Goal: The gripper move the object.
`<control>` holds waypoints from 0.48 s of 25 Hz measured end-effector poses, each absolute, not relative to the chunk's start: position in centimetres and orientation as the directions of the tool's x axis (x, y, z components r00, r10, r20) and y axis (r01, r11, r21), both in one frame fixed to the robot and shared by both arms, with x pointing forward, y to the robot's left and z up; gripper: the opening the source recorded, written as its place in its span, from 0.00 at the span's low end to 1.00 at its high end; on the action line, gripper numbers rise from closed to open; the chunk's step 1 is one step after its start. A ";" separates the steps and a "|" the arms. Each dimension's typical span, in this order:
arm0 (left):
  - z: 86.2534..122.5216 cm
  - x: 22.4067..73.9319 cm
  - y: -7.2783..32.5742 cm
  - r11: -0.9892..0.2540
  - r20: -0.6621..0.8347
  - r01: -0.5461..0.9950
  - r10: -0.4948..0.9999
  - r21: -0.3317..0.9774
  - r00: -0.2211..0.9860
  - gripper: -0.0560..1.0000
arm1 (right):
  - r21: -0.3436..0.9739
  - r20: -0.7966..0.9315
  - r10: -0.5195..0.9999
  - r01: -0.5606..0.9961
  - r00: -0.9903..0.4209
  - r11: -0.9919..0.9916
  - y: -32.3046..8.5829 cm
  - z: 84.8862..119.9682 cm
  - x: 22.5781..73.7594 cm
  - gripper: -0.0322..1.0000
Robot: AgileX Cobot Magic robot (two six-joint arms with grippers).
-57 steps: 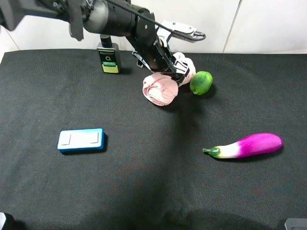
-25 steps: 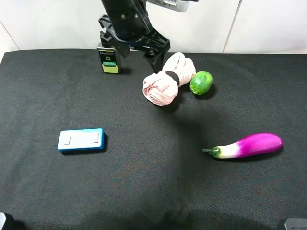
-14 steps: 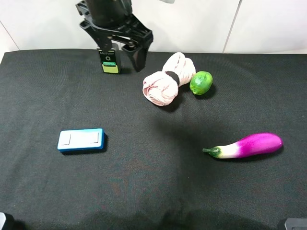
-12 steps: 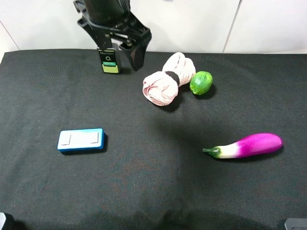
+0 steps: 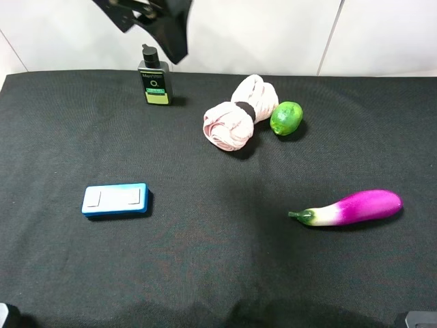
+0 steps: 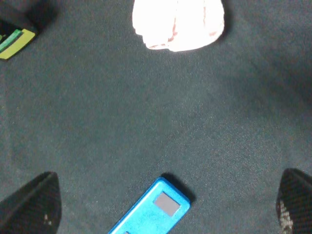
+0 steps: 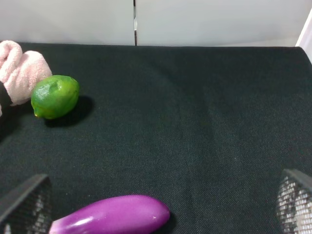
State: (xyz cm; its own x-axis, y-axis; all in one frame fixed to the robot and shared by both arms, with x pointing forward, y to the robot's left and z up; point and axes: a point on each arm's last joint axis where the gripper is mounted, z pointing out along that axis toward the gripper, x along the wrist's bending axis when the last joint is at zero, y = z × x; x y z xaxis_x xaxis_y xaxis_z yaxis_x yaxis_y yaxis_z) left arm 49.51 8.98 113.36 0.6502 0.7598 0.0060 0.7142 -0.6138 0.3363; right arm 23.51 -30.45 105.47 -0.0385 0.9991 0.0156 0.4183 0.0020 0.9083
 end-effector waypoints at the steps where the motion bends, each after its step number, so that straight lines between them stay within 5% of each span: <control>1: 113.7 49.0 9.4 -0.612 0.006 0.712 0.760 0.344 0.650 0.94 | 0.908 0.016 0.999 0.418 -0.039 0.002 -30.5 105.5 23.5 0.70; 12: 115.0 43.0 15.0 -0.615 0.059 0.691 0.762 0.380 0.645 0.94 | 0.908 0.016 0.999 0.418 -0.039 0.002 -30.5 105.5 23.5 0.70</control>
